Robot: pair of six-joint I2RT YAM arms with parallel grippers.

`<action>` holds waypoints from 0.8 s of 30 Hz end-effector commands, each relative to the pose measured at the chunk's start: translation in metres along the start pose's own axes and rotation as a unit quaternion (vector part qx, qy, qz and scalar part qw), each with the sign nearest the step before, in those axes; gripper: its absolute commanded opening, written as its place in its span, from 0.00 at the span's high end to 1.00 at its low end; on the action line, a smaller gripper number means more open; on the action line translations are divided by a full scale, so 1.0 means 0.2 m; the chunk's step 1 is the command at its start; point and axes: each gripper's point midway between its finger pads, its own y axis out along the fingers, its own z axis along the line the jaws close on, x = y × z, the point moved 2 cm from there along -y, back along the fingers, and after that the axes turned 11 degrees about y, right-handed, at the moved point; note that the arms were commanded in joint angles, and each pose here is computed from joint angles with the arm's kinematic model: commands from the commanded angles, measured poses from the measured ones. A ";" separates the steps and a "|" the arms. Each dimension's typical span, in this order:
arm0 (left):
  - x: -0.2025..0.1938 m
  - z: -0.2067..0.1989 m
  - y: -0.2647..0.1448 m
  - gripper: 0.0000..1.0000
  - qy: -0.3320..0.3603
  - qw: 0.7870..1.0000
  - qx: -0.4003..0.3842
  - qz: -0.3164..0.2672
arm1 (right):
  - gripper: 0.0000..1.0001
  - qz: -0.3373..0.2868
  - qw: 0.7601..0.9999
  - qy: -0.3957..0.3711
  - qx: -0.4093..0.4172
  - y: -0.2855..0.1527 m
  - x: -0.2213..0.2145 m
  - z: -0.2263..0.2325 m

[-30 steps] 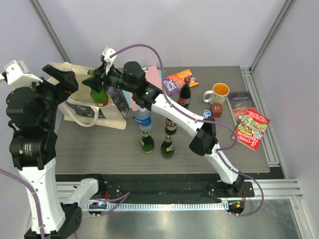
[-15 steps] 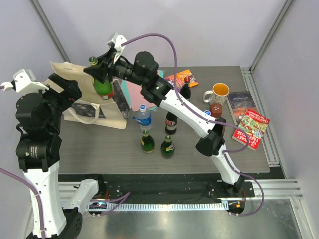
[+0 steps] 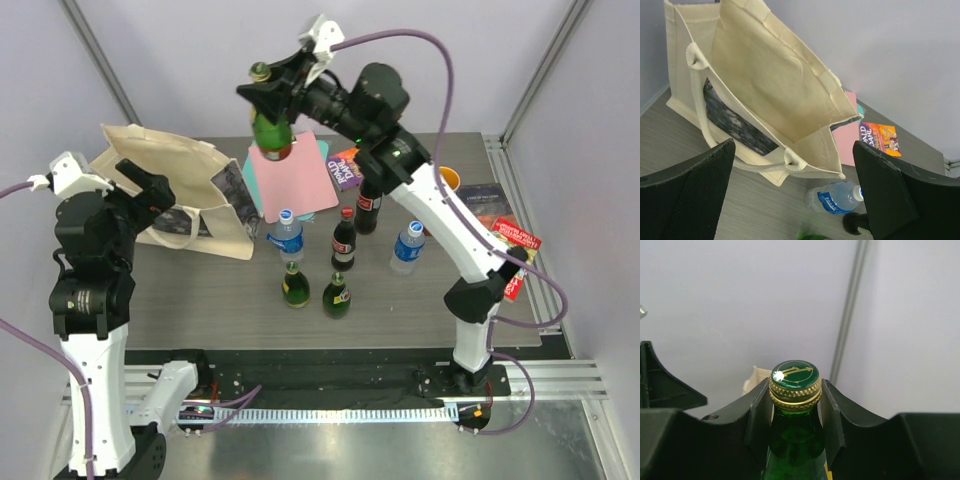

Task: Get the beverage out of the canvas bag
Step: Place the drink at the center of the board.

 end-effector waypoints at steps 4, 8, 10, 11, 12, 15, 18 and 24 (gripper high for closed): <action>0.00 -0.03 0.04 0.00 -0.015 1.000 -0.012 -0.013 | 0.99 -0.085 0.982 -0.120 -0.116 -0.47 0.58 -0.34; -0.01 -0.02 0.05 0.00 -0.016 1.000 -0.012 -0.013 | 0.99 -0.078 0.969 -0.142 -0.186 -0.70 0.66 -0.56; -0.03 -0.03 0.06 0.00 -0.015 1.000 -0.012 -0.009 | 0.99 -0.073 0.964 -0.145 -0.212 -0.80 0.68 -0.64; -0.03 -0.03 0.06 0.00 -0.015 1.000 -0.013 -0.008 | 0.99 -0.071 0.955 -0.154 -0.241 -0.90 0.71 -0.73; -0.03 -0.03 0.07 0.00 -0.014 1.000 -0.013 -0.007 | 0.99 -0.062 0.953 -0.150 -0.256 -0.95 0.68 -0.79; -0.04 -0.04 0.08 0.00 -0.012 1.000 -0.015 -0.002 | 0.99 -0.048 0.939 -0.153 -0.304 -1.14 0.67 -0.94; -0.05 -0.05 0.09 0.00 -0.011 1.000 -0.019 0.005 | 0.99 -0.037 0.927 -0.161 -0.337 -1.30 0.64 -1.10; -0.06 -0.05 0.10 0.00 -0.009 1.000 -0.018 0.015 | 0.99 -0.012 0.919 -0.156 -0.363 -1.46 0.48 -1.34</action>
